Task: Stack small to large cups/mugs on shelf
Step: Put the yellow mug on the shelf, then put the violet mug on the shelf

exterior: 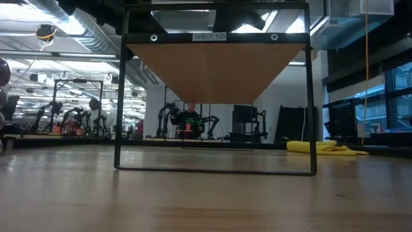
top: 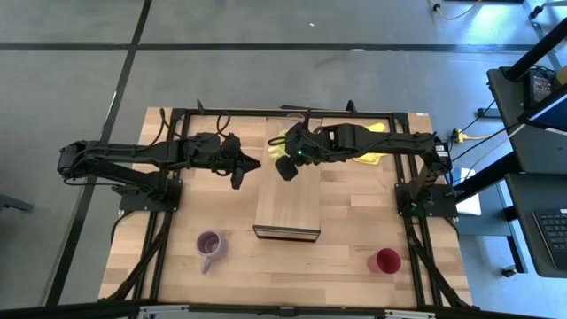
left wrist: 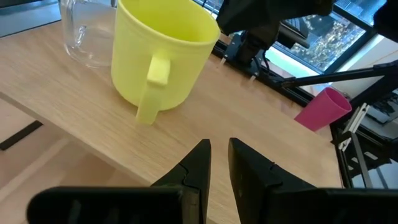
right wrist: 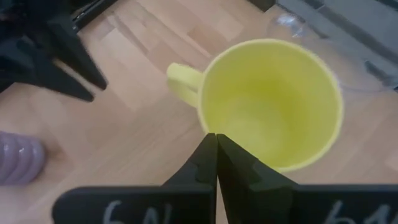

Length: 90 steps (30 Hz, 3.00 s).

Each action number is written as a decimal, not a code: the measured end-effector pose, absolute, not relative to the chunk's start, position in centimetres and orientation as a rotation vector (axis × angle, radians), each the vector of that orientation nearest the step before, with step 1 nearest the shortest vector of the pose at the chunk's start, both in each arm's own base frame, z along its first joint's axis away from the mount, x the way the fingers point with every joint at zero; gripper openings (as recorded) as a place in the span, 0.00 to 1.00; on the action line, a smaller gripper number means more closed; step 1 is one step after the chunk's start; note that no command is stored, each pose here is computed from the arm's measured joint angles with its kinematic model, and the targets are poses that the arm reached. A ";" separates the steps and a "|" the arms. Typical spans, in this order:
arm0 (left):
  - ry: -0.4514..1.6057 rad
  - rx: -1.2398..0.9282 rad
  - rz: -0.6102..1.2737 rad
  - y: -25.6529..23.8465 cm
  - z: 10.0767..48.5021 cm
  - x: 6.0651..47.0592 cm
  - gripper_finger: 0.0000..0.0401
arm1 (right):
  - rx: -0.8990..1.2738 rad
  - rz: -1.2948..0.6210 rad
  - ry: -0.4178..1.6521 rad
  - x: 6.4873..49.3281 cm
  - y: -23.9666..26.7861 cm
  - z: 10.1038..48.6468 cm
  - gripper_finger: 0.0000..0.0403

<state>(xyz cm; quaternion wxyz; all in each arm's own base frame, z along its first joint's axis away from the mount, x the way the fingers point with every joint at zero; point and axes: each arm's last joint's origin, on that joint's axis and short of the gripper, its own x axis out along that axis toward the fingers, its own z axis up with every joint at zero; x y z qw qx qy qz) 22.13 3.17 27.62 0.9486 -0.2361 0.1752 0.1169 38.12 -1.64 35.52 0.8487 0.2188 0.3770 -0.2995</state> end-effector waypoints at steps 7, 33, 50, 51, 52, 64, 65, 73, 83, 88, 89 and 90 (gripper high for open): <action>0.356 -0.480 0.239 3.2 27.6 22.1 0.13 | 0.471 -0.618 0.814 38.1 -1.6 35.4 0.02; 0.356 -0.479 0.239 3.2 27.6 22.1 0.13 | 0.453 -0.695 0.884 37.8 -3.1 34.4 0.02; 0.355 -0.479 0.238 3.2 27.6 22.1 0.13 | 0.514 -0.663 0.882 37.9 -1.2 34.4 0.02; 0.356 -0.479 0.239 3.2 27.6 22.1 0.13 | 0.513 -0.664 0.882 37.9 -1.2 34.4 0.02; 0.356 -0.479 0.239 3.2 27.6 22.1 0.13 | 0.511 -0.666 0.880 37.9 -1.3 34.4 0.02; 0.355 -0.479 0.238 3.2 27.6 22.1 0.13 | 0.403 -0.735 0.824 37.8 -1.6 35.2 0.02; 0.356 -0.479 0.239 3.2 27.6 22.1 0.13 | 0.385 -0.746 0.811 37.8 -1.6 35.5 0.02; 0.356 -0.479 0.239 3.2 27.6 22.1 0.13 | 0.362 -0.779 0.791 36.9 -1.8 37.9 0.02; 0.361 -0.476 0.239 3.2 27.6 22.1 0.13 | 0.467 -0.875 0.944 34.1 -0.7 38.9 0.02; 0.284 -0.393 0.097 2.3 28.8 22.1 0.13 | 0.413 -0.645 0.860 35.6 2.2 39.6 0.02; 0.245 -0.381 0.049 2.1 29.3 22.1 0.13 | 0.398 -0.581 0.827 36.1 2.8 39.9 0.02; 0.212 -0.374 0.004 1.9 29.8 22.0 0.13 | 0.389 -0.515 0.790 36.5 3.3 40.3 0.02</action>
